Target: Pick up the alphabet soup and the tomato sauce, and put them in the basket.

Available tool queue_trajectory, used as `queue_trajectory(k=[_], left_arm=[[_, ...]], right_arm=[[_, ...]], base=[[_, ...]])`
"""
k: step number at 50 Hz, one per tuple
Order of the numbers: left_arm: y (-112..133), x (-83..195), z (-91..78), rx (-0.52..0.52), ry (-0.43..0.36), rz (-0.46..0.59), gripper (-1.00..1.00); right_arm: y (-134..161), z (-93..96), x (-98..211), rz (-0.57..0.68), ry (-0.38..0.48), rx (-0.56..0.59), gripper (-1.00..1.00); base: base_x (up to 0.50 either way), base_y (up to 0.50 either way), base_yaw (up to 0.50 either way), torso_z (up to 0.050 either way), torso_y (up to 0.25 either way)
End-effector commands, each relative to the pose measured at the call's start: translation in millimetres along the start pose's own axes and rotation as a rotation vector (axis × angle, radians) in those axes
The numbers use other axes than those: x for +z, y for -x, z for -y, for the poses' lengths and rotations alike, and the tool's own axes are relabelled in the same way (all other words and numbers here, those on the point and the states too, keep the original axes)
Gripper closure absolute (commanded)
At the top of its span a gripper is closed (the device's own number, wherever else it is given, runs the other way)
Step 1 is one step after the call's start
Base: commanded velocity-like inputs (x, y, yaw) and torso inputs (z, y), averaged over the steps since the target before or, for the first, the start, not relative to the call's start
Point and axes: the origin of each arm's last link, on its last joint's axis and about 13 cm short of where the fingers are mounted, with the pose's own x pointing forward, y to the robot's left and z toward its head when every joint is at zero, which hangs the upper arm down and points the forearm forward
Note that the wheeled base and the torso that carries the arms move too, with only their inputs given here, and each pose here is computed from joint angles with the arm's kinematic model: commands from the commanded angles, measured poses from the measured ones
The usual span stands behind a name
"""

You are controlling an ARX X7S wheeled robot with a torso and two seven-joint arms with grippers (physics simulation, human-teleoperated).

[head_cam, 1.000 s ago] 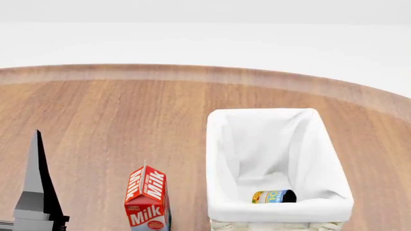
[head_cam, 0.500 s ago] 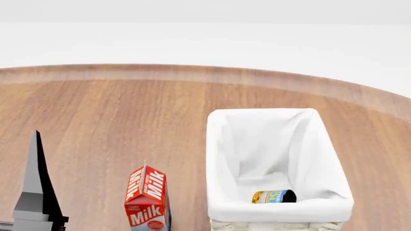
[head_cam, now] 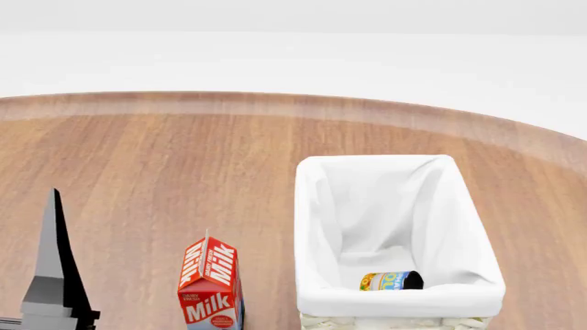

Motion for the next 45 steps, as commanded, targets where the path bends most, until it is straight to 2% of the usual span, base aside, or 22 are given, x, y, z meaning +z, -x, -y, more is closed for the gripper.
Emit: queue_trajectory(k=[1,11,26,39,45], left_arm=[[-0.5,1.3,-0.2,-0.001,-0.002,0.000,-1.00],[-0.9,1.5,0.5,-0.004,-0.001,0.000,-1.00],[-2.1,3.2,0.6,-0.007,-0.002,0.005,-1.00],[-2.0,3.5,1.1,-0.009,-0.003,0.005,-1.00],[-3.2,4.8,0.8,-0.010,-0.005,0.005,-1.00]], right_arm=[[-0.7,-1.3,-1.4,0.008,0.001,0.003,1.00],[11.1,1.3,7.1,0.036,0.022,-0.009,1.00],[45.3,25.4,30.7,0.114,0.033,-0.099,1.00],[87.9,44.0,68.7,0.265,0.068,-0.213,1.00],[97.0,49.8,77.2,0.308,0.069,-0.248,1.00]], base=[[0.00,0.00,0.00,0.000,0.000],[0.00,0.00,0.00,0.000,0.000],[0.00,0.00,0.00,0.000,0.000],[0.00,0.00,0.00,0.000,0.000],[0.00,0.00,0.00,0.000,0.000]])
